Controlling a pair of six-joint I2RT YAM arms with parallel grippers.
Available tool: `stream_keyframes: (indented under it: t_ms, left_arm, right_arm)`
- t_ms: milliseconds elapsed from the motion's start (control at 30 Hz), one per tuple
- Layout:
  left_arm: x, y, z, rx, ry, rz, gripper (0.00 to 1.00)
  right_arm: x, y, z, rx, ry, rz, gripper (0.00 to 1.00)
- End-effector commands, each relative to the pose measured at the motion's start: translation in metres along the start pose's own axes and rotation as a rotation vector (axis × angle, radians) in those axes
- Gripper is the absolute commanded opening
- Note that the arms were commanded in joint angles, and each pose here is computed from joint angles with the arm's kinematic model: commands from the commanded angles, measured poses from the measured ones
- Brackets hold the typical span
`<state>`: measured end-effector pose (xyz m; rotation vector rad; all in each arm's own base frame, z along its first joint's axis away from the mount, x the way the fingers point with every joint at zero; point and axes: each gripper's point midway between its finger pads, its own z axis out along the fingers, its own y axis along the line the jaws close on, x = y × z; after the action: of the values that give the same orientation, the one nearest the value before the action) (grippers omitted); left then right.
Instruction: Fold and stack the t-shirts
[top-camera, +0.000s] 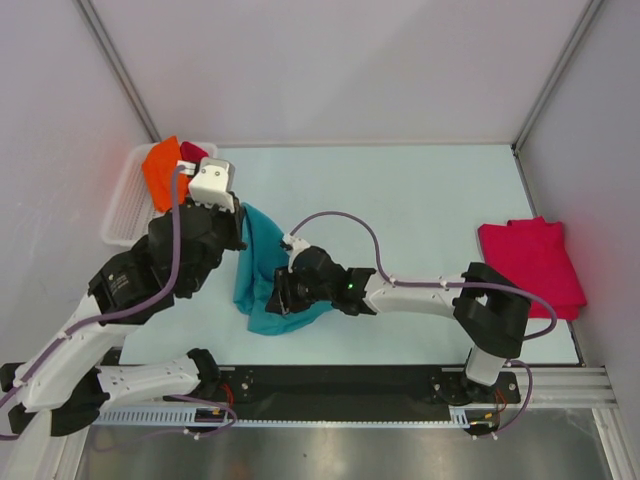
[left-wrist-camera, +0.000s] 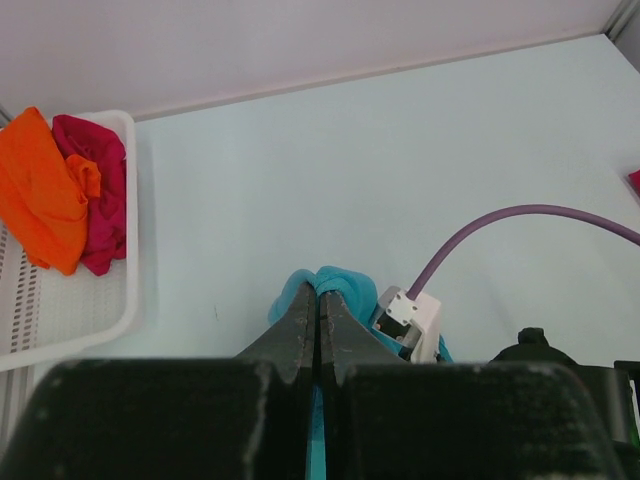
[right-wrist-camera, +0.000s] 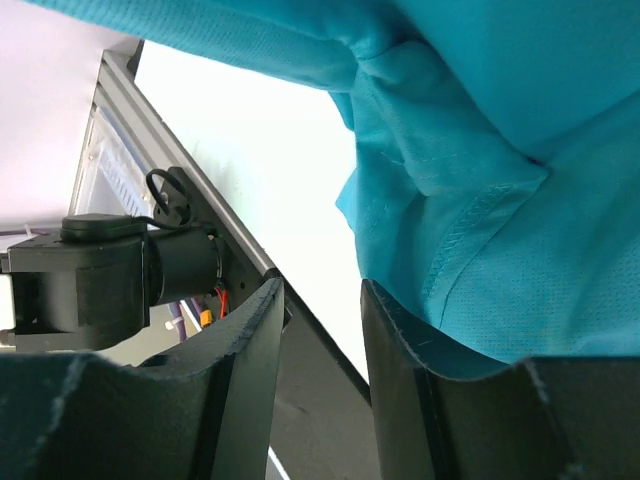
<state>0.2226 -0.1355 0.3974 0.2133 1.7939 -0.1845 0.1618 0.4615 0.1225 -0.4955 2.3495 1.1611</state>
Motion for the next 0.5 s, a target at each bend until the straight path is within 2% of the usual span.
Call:
stream_keyframes:
  t_ms: [0, 467]
  left_arm:
    - [-0.009, -0.002, 0.002, 0.015, -0.034, -0.026, 0.0]
    - [-0.013, 0.005, -0.005, 0.011, -0.054, -0.043, 0.0]
  right_arm:
    - [-0.007, 0.016, -0.001, -0.026, -0.018, 0.005, 0.42]
    - [0.008, 0.008, 0.01, -0.013, 0.021, 0.027, 0.4]
